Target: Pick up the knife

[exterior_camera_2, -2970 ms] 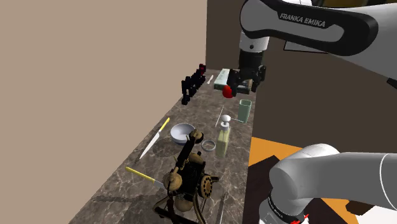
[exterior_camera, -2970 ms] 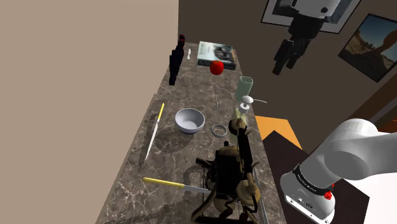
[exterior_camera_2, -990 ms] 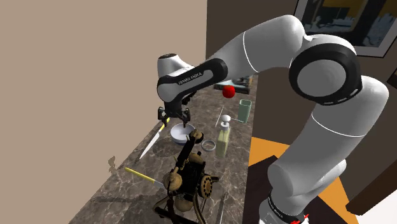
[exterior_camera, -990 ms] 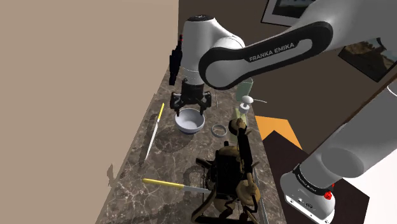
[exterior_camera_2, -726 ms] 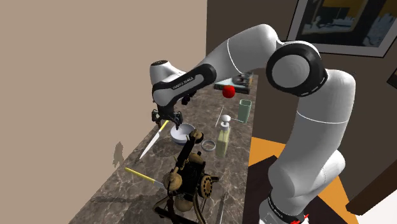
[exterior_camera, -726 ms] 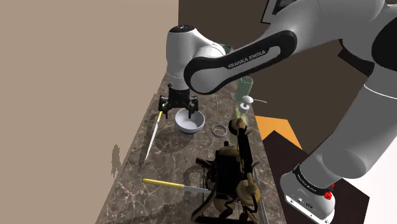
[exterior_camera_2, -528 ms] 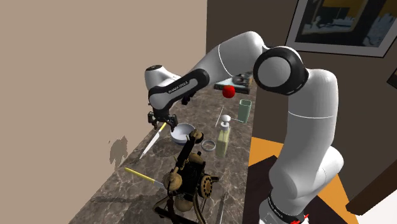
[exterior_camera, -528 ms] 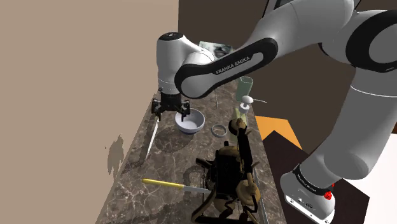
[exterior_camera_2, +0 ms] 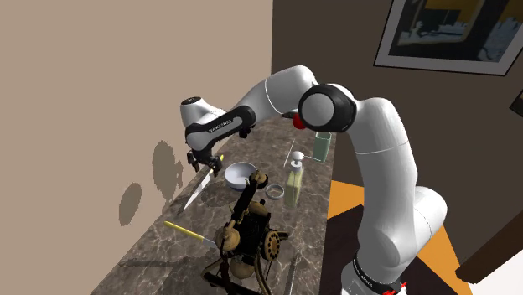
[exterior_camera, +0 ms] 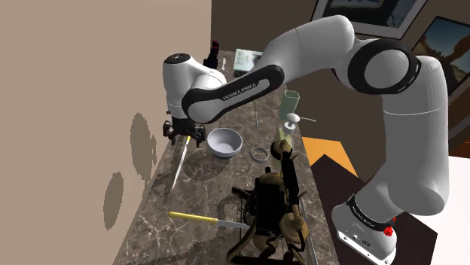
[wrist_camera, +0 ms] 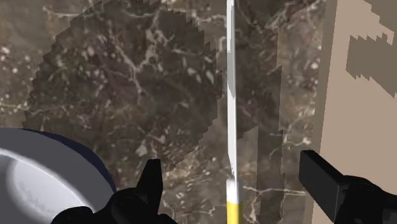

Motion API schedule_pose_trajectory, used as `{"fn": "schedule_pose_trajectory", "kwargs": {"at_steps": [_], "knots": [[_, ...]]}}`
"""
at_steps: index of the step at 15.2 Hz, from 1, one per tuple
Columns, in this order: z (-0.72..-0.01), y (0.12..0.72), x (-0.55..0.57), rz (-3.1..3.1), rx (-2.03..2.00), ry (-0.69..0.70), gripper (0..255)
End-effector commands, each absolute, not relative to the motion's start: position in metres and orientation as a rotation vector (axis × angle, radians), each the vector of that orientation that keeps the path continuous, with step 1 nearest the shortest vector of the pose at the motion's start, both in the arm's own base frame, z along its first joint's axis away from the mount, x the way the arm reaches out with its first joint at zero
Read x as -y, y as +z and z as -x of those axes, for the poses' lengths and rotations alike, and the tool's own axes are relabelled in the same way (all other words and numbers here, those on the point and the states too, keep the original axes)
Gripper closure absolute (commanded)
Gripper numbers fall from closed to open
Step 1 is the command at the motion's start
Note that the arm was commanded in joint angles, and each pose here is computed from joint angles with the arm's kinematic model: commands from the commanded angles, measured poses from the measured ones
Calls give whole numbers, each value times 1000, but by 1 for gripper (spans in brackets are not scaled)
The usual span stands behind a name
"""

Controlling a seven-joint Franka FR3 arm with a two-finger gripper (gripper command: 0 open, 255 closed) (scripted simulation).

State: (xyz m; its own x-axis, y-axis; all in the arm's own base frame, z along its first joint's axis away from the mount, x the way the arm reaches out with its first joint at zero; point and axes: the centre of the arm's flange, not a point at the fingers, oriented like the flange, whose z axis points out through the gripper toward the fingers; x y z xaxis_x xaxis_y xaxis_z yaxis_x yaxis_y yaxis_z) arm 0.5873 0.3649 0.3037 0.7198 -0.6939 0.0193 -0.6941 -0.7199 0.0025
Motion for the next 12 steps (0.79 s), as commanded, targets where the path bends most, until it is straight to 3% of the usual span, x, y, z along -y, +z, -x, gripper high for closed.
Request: {"fn": "schedule_pose_trajectory", "kwargs": {"at_steps": [1, 8, 9, 12], "knots": [[-592, 293, -370, -2900, 1182, 28, 0], [-592, 264, -370, -2900, 1182, 28, 0], [-591, 263, -369, -2900, 1182, 28, 255], [-591, 263, -369, -2900, 1182, 28, 255]]}}
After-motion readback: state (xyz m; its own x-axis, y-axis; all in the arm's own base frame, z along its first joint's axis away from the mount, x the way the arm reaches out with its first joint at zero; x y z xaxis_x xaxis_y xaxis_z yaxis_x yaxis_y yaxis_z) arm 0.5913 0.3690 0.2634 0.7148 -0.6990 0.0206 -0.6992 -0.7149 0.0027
